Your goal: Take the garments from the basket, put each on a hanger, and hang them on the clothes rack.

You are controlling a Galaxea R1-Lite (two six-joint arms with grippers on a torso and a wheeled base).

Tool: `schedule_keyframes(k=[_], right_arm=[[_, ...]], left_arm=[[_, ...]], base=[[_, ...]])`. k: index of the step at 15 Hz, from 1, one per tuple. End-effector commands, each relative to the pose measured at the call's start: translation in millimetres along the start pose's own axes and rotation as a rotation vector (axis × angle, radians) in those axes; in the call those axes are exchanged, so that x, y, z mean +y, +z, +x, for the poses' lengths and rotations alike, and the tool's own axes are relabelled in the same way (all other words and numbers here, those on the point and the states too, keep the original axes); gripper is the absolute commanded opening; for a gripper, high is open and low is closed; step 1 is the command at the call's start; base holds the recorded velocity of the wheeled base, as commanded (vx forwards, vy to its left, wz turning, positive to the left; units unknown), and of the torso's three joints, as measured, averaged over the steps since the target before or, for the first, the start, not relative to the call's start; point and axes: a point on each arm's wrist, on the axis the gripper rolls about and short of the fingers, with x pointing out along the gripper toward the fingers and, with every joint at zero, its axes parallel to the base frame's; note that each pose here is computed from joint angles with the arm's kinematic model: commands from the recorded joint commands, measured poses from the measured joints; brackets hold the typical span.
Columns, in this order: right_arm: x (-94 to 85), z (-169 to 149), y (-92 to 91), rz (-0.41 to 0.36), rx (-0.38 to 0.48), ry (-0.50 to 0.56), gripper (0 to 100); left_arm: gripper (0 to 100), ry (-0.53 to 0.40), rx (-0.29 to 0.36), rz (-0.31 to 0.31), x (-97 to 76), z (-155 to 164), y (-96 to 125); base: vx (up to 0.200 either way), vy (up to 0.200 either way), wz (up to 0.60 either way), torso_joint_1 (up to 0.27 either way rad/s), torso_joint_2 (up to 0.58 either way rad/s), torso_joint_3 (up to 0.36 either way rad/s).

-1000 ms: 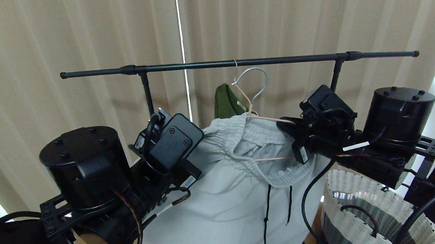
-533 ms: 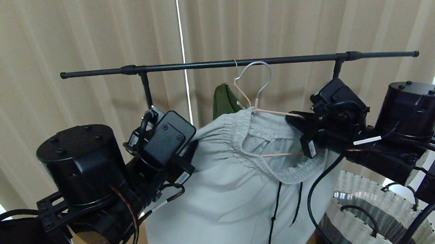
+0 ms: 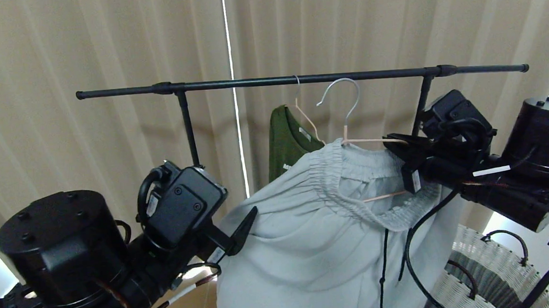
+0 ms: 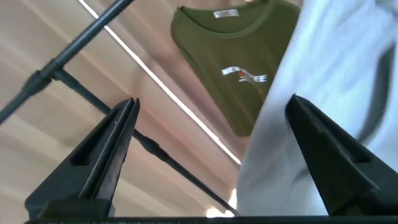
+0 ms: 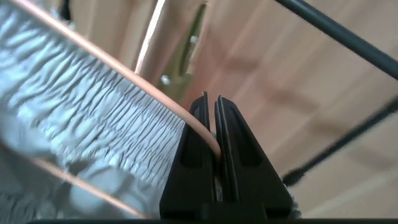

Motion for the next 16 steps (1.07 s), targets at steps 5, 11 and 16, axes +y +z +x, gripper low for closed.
schedule_keyframes(k=[5,11,16], right_arm=[[-17.2,-22,21.1,0.084,-0.090,-0.055,0],[-20.0,-27,28.5,0.102,-0.122,-0.060,0],[-22.9,-28,29.0,0.107,-0.123,-0.077,0]], left_arm=[[100,-0.035,0.057,-0.005,-4.2,-13,-19],[100,-0.057,0.100,0.002,-11.4,-5,-28],[0,-0.011,0.140,-0.003,-1.2,-6,-39]], base=[[0.000,0.000,0.00,0.000,0.00,0.000],[0.000,0.000,0.00,0.000,0.00,0.000],[0.000,0.000,0.00,0.000,0.00,0.000]])
